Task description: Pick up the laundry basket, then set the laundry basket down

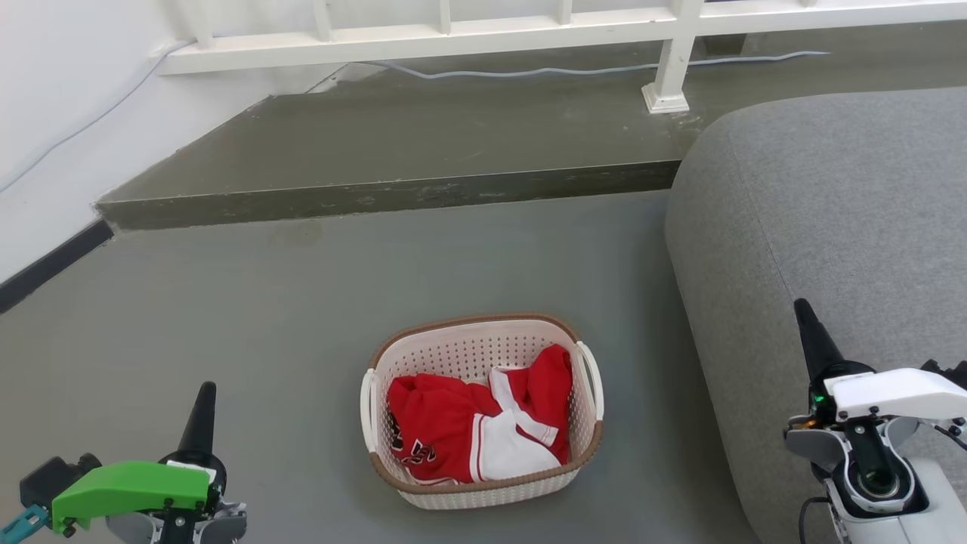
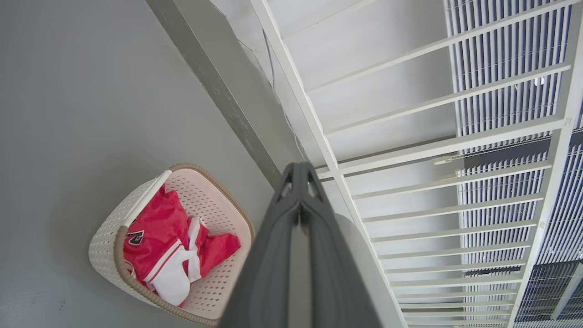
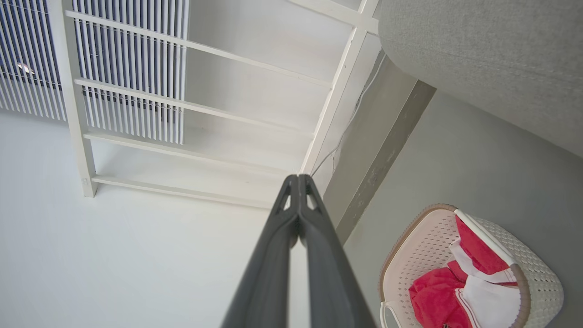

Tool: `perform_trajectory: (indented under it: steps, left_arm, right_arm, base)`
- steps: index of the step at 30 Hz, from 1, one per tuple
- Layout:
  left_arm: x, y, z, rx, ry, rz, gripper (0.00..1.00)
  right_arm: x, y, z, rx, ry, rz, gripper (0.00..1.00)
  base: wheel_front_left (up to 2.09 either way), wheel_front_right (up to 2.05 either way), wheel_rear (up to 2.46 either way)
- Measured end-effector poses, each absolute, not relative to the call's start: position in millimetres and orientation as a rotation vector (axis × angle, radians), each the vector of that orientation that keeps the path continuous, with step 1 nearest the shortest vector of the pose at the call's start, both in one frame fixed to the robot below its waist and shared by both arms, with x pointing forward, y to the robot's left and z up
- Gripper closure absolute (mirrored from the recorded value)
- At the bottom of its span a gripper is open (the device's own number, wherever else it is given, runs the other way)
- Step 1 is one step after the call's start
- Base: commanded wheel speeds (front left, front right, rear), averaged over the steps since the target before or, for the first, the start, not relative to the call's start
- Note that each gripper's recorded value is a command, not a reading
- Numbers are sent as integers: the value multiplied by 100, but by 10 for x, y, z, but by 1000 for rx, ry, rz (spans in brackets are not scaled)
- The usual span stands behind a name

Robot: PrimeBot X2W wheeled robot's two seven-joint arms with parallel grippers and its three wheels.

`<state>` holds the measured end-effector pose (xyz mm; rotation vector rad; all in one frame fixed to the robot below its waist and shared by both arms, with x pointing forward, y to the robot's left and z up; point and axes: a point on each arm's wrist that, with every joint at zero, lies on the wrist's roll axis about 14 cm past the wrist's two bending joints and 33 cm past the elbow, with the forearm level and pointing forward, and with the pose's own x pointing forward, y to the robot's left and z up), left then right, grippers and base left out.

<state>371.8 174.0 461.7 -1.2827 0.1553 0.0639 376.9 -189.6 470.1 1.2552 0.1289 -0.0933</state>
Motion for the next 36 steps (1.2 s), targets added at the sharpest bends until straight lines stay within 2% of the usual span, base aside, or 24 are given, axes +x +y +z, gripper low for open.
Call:
perform_trajectory:
  steps: [27, 36]
  left_arm:
    - [3746, 1863, 4763, -1557, 102, 51, 100]
    - [3752, 1882, 4777, -1577, 92, 53, 100]
  right_arm:
    - [3792, -2044, 4817, 1564, 47, -90, 100]
    - [3792, -2042, 4819, 1580, 48, -87, 100]
  base:
    - [0, 0, 0]
    - [0, 0, 0]
